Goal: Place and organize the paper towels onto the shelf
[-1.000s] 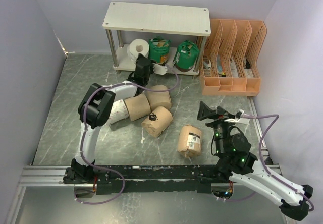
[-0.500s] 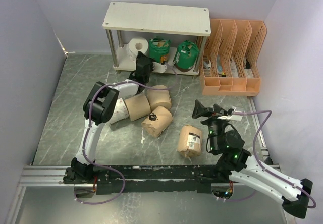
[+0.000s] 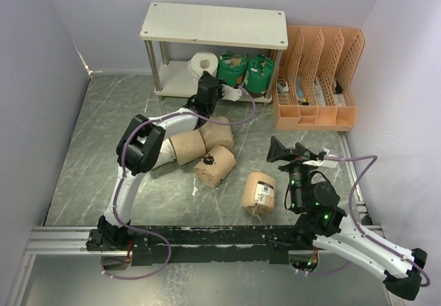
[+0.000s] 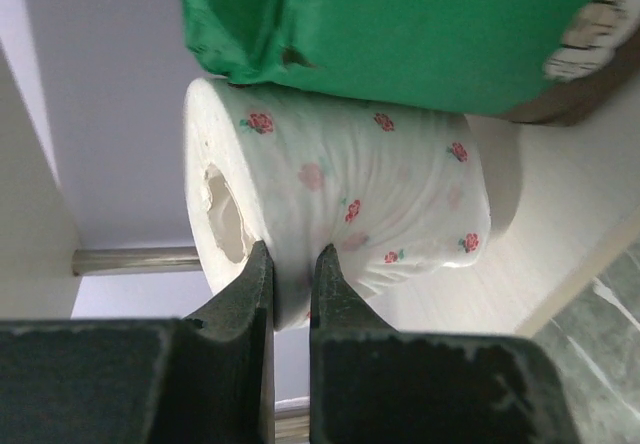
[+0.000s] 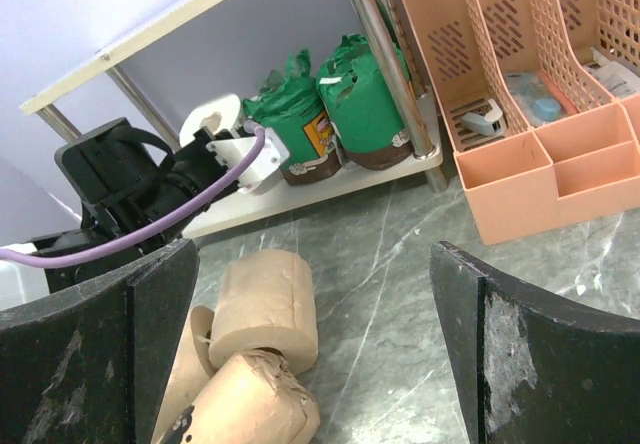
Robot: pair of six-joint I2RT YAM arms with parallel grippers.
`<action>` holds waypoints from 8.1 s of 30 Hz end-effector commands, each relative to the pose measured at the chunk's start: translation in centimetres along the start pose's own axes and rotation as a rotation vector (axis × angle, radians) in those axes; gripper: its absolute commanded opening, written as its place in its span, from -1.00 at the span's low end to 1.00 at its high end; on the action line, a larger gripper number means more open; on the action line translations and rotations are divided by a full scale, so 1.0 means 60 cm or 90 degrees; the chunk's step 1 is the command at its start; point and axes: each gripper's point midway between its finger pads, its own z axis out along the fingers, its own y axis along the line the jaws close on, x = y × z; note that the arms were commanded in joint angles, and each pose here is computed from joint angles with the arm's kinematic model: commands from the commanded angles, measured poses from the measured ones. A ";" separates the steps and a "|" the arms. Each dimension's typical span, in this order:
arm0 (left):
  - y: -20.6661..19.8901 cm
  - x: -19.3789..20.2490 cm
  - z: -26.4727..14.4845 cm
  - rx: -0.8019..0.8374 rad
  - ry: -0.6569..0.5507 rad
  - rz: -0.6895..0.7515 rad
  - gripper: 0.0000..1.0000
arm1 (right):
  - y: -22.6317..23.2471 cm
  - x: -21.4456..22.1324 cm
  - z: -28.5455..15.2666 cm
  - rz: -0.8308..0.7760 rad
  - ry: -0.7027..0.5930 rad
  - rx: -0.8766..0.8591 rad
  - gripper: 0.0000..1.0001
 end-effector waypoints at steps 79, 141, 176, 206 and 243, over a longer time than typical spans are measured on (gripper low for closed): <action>-0.023 -0.026 -0.017 0.102 0.082 -0.176 -0.87 | 0.060 0.081 0.051 -0.166 0.072 -0.031 1.00; 0.042 -0.052 -0.515 0.922 -0.450 -0.541 -0.87 | 0.260 0.125 0.105 -0.093 0.139 -0.302 1.00; 0.049 -0.053 -0.455 0.852 -0.374 -0.612 -0.87 | 0.221 0.380 0.083 -0.101 0.412 -0.216 1.00; 0.105 -0.064 -0.493 0.770 -0.375 -0.691 -0.87 | 0.379 0.097 0.106 -0.015 0.235 -0.316 1.00; 0.083 0.381 -0.588 0.071 0.459 -0.793 0.87 | 0.356 0.284 0.066 -0.303 0.421 -0.350 1.00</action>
